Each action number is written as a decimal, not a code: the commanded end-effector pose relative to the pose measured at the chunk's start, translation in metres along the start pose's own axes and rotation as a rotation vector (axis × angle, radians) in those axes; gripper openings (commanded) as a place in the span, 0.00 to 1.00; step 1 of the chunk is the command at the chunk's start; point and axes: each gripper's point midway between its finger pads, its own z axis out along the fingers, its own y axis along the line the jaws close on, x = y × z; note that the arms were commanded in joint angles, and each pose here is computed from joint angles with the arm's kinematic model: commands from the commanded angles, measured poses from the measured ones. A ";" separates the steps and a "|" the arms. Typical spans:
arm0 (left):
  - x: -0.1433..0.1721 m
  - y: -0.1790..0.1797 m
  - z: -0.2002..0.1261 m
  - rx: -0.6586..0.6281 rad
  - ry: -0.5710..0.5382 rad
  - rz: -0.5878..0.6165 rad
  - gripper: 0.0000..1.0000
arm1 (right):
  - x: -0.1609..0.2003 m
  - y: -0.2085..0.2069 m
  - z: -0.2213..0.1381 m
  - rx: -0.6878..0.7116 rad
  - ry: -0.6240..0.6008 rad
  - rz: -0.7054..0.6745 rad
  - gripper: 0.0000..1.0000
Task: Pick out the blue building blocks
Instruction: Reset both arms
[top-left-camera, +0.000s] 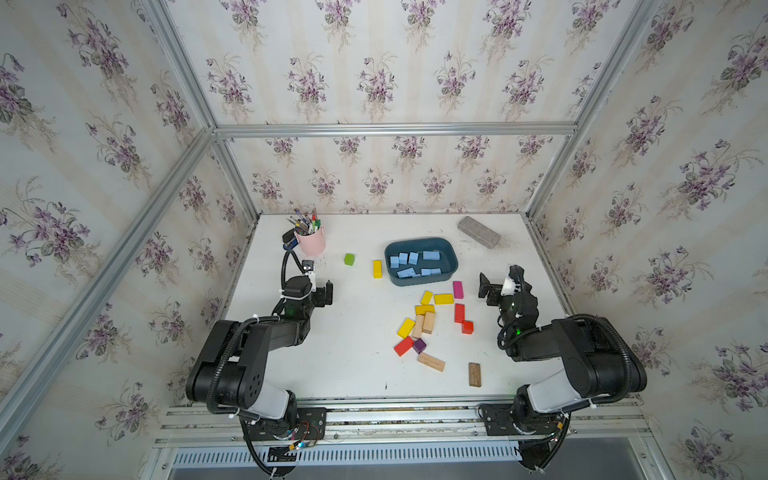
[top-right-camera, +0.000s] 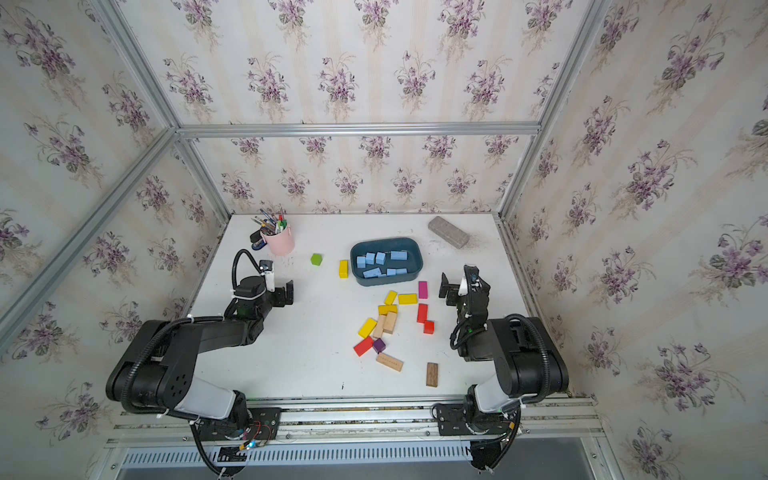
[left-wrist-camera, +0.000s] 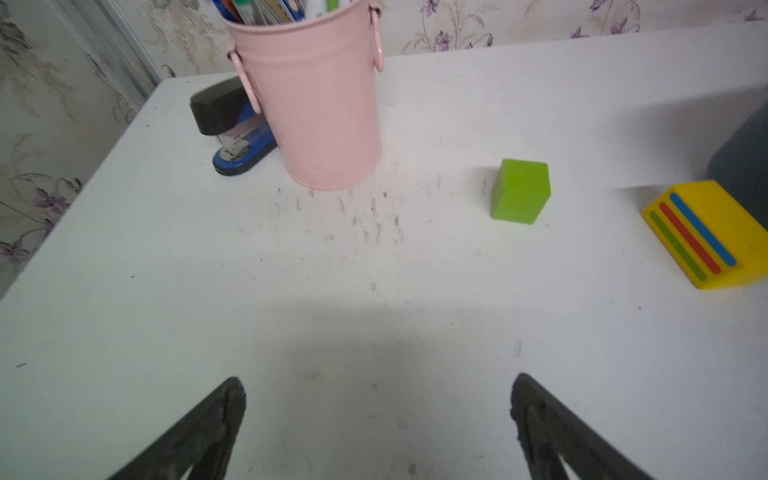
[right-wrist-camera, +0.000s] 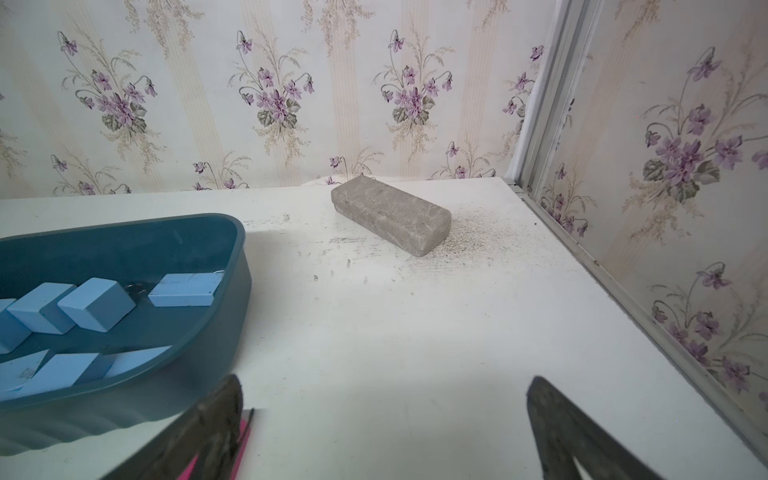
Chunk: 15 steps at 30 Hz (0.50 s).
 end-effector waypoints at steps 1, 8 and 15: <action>-0.021 -0.003 -0.001 0.024 -0.084 -0.004 0.99 | -0.009 -0.001 0.000 0.008 -0.036 0.014 1.00; -0.021 -0.003 -0.001 0.023 -0.085 -0.004 0.99 | -0.009 -0.001 0.001 0.004 -0.034 0.015 1.00; -0.021 -0.003 -0.001 0.023 -0.085 -0.004 0.99 | -0.009 0.000 0.001 0.003 -0.032 0.015 1.00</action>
